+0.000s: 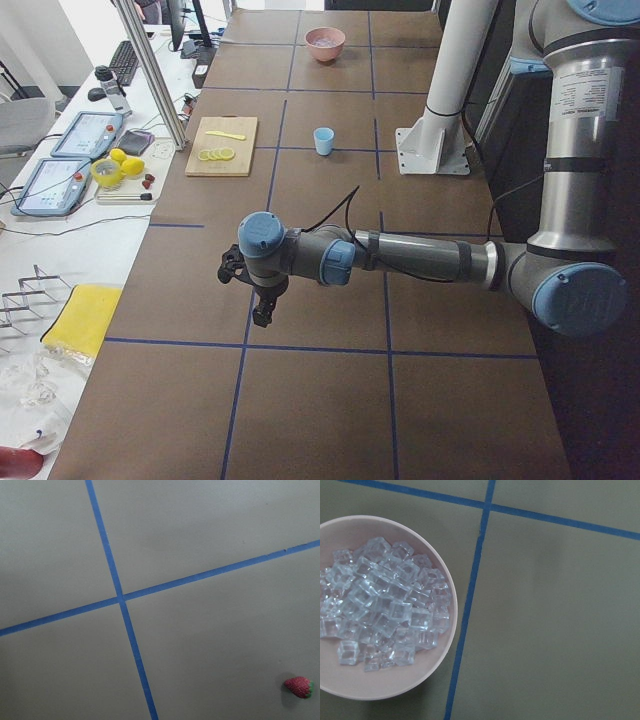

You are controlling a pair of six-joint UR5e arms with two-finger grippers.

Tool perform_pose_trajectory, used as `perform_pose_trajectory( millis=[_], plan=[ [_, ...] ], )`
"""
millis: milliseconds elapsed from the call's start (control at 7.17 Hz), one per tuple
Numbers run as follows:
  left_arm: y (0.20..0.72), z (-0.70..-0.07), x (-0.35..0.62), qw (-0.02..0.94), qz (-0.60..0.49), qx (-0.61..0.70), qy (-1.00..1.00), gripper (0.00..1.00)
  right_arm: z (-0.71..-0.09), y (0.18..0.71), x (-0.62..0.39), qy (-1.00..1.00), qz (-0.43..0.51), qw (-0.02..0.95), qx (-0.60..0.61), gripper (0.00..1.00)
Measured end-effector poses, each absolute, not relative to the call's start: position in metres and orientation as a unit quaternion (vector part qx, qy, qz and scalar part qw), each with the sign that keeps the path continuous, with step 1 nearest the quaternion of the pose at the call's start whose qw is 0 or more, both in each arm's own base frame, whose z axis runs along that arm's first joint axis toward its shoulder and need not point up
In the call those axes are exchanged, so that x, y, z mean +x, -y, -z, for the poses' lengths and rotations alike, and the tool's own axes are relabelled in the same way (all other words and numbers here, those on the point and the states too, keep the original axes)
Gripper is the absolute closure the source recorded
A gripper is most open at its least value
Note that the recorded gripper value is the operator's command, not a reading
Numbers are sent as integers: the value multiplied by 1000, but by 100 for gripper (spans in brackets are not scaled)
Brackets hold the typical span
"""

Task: Put ice and strawberries in cup
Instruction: 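Move the left gripper in toward the small strawberry, then lower the left gripper onto the strawberry and close it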

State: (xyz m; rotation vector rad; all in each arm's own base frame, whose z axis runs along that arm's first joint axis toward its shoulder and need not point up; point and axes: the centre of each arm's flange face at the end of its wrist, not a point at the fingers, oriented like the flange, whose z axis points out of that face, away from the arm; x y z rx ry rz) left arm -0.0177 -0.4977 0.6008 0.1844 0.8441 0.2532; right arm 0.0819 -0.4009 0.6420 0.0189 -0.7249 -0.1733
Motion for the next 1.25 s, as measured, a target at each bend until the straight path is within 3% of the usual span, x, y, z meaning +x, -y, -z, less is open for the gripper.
perform_pose_trajectory(
  millis=[558, 1255],
  plan=[
    [498, -588, 19, 899, -111, 86, -415, 0, -641, 394, 92, 351, 52, 935, 9, 1],
    [469, -579, 188, 908, -53, 78, -407, 0, -641, 395, 92, 349, 50, 936, 12, 1]
  ],
)
